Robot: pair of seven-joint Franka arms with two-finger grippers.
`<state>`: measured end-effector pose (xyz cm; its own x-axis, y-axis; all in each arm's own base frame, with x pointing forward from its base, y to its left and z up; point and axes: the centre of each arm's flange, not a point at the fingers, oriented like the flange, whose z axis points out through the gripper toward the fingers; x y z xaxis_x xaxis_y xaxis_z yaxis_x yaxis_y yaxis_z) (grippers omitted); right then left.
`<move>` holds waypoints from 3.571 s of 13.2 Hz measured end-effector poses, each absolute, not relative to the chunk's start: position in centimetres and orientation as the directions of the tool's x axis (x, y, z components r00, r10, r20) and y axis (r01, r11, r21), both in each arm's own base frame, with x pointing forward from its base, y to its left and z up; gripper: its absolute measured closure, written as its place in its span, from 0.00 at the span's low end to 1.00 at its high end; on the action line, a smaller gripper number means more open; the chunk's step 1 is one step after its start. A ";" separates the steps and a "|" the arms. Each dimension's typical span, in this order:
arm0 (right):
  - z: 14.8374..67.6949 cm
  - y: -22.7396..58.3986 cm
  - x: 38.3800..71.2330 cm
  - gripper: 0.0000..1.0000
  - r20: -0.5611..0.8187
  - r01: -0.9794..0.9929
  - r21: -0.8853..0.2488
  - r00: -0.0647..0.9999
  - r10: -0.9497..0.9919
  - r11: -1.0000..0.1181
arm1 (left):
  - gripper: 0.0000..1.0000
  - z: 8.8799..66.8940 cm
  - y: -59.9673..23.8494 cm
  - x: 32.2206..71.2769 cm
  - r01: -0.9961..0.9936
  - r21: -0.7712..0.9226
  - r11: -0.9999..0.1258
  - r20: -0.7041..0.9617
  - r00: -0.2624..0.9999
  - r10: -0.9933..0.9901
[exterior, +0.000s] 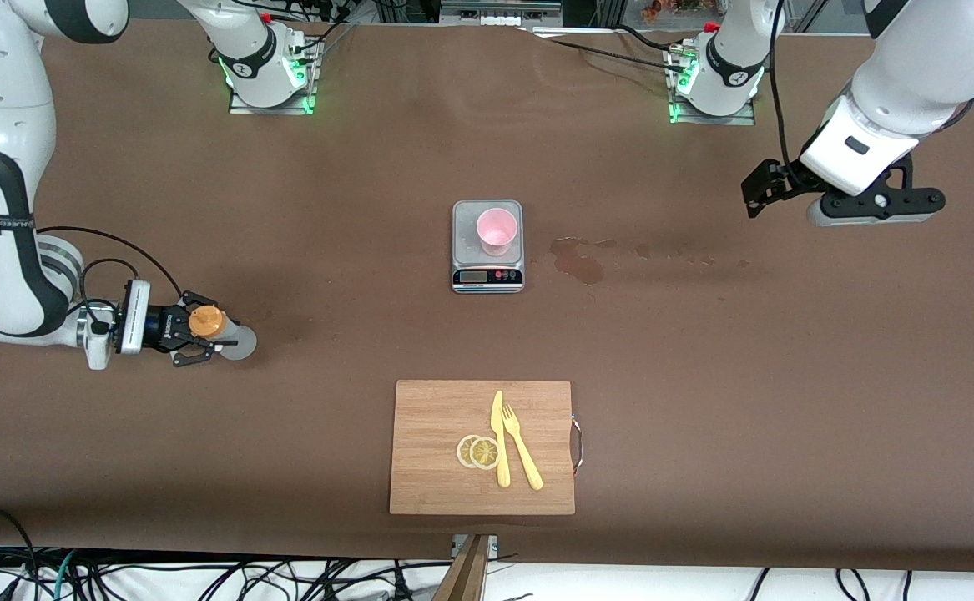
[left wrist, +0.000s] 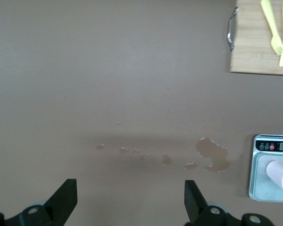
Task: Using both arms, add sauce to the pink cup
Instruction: 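Release the cup and lift the left gripper while the right gripper reaches the bottle, then grasp the white sauce bottle with the right gripper and lift it, then carry the bottle over the pink cup with the right gripper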
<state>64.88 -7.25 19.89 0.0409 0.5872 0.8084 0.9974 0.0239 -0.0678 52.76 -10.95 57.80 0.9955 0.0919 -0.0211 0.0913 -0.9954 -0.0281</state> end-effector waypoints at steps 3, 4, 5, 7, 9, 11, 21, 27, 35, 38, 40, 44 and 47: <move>27.1 -3.0 66.1 0.63 0.709 0.996 -0.087 0.047 0.704 0.022 | 0.00 58.3 -8.2 52.6 0.032 -0.026 -0.999 -0.039 0.999 0.033; 28.9 -1.5 66.1 0.63 0.673 0.995 -0.101 0.060 0.737 0.011 | 0.00 58.3 -7.8 52.7 0.025 -0.026 -0.999 -0.041 0.999 0.026; 30.2 0.0 65.9 0.63 0.632 0.992 -0.122 0.080 0.771 -0.002 | 0.00 58.3 -7.4 52.7 0.028 -0.026 -0.999 -0.040 0.999 0.029; 32.5 3.3 65.1 0.63 0.545 0.985 -0.169 0.112 0.831 -0.023 | 0.00 58.5 -6.1 53.0 0.051 -0.022 -0.998 -0.033 0.998 0.051; 34.2 6.6 64.4 0.63 0.454 0.980 -0.198 0.125 0.882 -0.037 | 0.00 58.8 -5.4 53.4 0.065 -0.020 -0.998 -0.025 0.998 0.065; 35.7 10.6 63.6 0.63 0.340 0.973 -0.219 0.145 0.929 -0.071 | 0.00 58.9 -4.9 53.7 0.075 -0.021 -0.997 -0.023 0.997 0.075; 37.8 31.1 54.3 0.63 -0.157 0.961 -0.181 0.183 0.970 -0.211 | 0.00 58.8 -4.9 53.8 0.075 -0.023 -0.997 -0.027 0.997 0.076; 37.7 37.5 48.7 0.63 -0.309 0.954 -0.155 0.200 0.930 -0.256 | 0.00 58.7 -4.9 53.7 0.076 -0.023 -0.997 -0.032 0.997 0.076; 33.6 43.4 46.0 0.63 -0.460 0.945 -0.168 0.177 0.870 -0.281 | 0.00 58.6 -4.9 53.6 0.076 -0.026 -0.997 -0.047 0.996 0.077; 33.1 44.8 45.7 0.63 -0.484 0.941 -0.174 0.174 0.858 -0.289 | 0.00 58.6 -4.9 53.5 0.076 -0.027 -0.997 -0.053 0.996 0.077; 33.2 45.7 45.5 0.63 -0.503 0.939 -0.179 0.171 0.847 -0.295 | 0.00 58.6 -4.9 53.5 0.076 -0.027 -0.997 -0.054 0.996 0.077; 33.4 47.2 46.3 0.63 -0.509 0.937 -0.179 0.174 0.843 -0.301 | 0.00 58.6 -4.8 53.5 0.077 -0.027 -0.997 -0.055 0.995 0.078; 32.9 48.0 47.3 0.63 -0.514 0.933 -0.176 0.183 0.838 -0.313 | 0.00 58.6 -4.8 53.5 0.077 -0.027 -0.997 -0.055 0.995 0.079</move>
